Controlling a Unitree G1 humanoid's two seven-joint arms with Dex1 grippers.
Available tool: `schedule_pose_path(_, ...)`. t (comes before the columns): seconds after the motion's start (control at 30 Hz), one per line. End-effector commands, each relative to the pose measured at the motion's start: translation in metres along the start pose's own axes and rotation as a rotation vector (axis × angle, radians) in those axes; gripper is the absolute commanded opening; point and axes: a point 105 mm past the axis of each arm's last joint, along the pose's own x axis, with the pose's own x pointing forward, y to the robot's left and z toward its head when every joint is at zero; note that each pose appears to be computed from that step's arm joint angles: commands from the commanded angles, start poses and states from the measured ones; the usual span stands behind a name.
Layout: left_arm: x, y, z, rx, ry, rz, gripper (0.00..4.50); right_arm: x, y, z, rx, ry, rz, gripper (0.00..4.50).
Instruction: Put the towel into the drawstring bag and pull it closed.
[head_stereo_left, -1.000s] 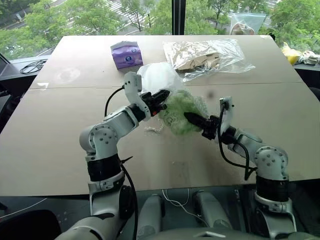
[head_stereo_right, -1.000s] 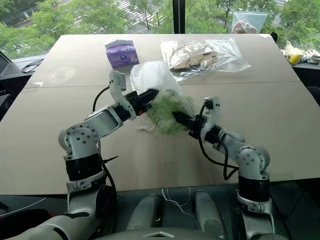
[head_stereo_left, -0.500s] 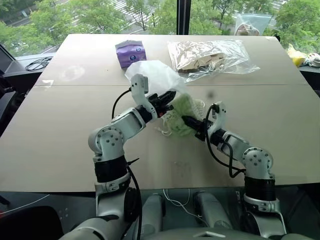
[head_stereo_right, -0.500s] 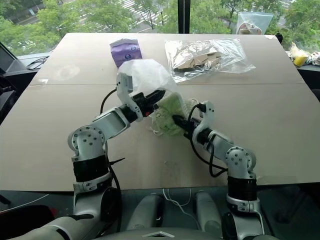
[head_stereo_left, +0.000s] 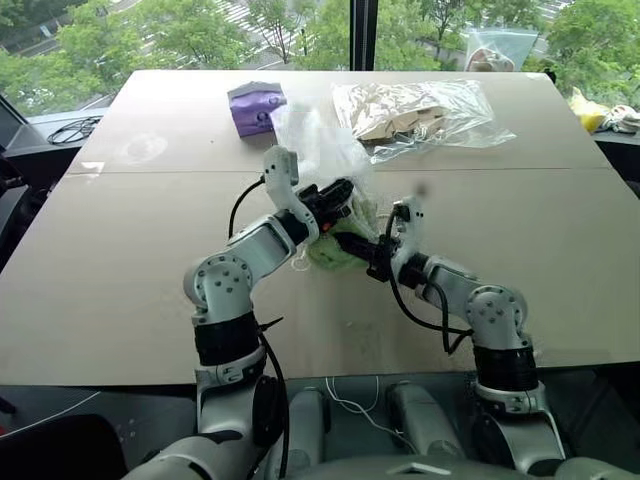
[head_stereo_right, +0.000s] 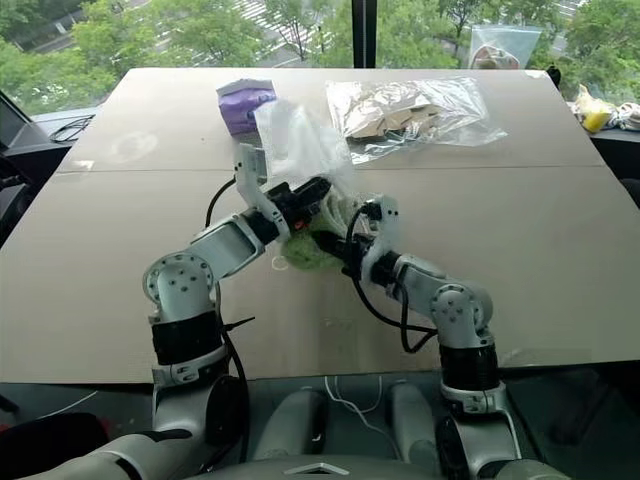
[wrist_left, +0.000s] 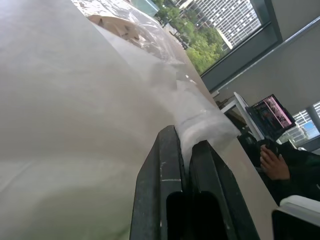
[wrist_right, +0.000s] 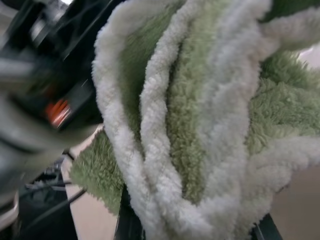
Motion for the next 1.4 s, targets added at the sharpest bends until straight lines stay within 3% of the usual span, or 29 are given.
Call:
schedule_pose_path(0.03,-0.003,-0.015,0.004,0.030,-0.012,-0.066,0.00,0.001,-0.005,0.039,0.127,-0.201,-0.033,0.10)
schedule_pose_path(0.33,0.005,-0.023,0.002,0.051,0.001,-0.087,0.00,0.004,0.012,0.075,0.446,-0.494,0.134,0.10)
schedule_pose_path(0.43,0.007,-0.027,0.004,0.063,-0.001,-0.102,0.00,0.018,0.024,0.049,0.227,-0.316,0.114,0.10)
schedule_pose_path(0.53,0.010,-0.030,0.007,0.066,-0.006,-0.119,0.00,0.023,0.038,0.002,0.022,-0.066,0.168,0.10)
schedule_pose_path(0.6,0.012,-0.030,0.009,0.063,-0.010,-0.123,0.00,0.022,0.040,-0.010,-0.027,-0.005,0.183,0.10)
schedule_pose_path(0.73,0.012,-0.030,0.007,0.058,0.003,-0.138,0.00,0.019,0.028,0.048,0.236,-0.313,0.155,0.10)
schedule_pose_path(0.77,0.011,-0.030,0.004,0.059,0.014,-0.143,0.00,0.019,0.023,0.052,0.248,-0.326,0.133,0.10)
schedule_pose_path(0.87,0.009,-0.032,0.000,0.046,0.028,-0.166,0.00,0.022,0.030,0.028,0.026,-0.177,0.158,0.10)
schedule_pose_path(0.93,0.009,-0.034,-0.001,0.040,0.033,-0.179,0.00,0.020,0.029,0.042,0.137,-0.264,0.169,0.10)
schedule_pose_path(1.0,0.007,-0.034,-0.001,0.036,0.035,-0.187,0.00,0.016,0.008,0.074,0.320,-0.440,0.081,0.10)
schedule_pose_path(1.03,0.007,-0.034,-0.001,0.035,0.036,-0.188,0.00,0.017,0.012,0.074,0.259,-0.418,0.094,0.10)
schedule_pose_path(1.13,0.006,-0.035,-0.002,0.033,0.045,-0.200,0.00,0.023,0.035,0.039,-0.044,-0.203,0.168,0.10)
schedule_pose_path(1.23,0.005,-0.042,-0.006,0.037,0.069,-0.249,0.00,0.021,0.012,0.072,0.338,-0.411,0.086,0.10)
schedule_pose_path(1.27,0.005,-0.045,-0.006,0.037,0.073,-0.268,0.00,0.023,0.021,0.065,0.255,-0.354,0.120,0.10)
schedule_pose_path(1.33,0.003,-0.051,-0.008,0.016,0.078,-0.316,0.00,0.026,0.047,0.027,-0.081,-0.136,0.224,0.10)
schedule_pose_path(1.4,0.001,-0.057,-0.010,-0.002,0.088,-0.360,0.00,0.029,0.041,0.040,0.029,-0.228,0.191,0.10)
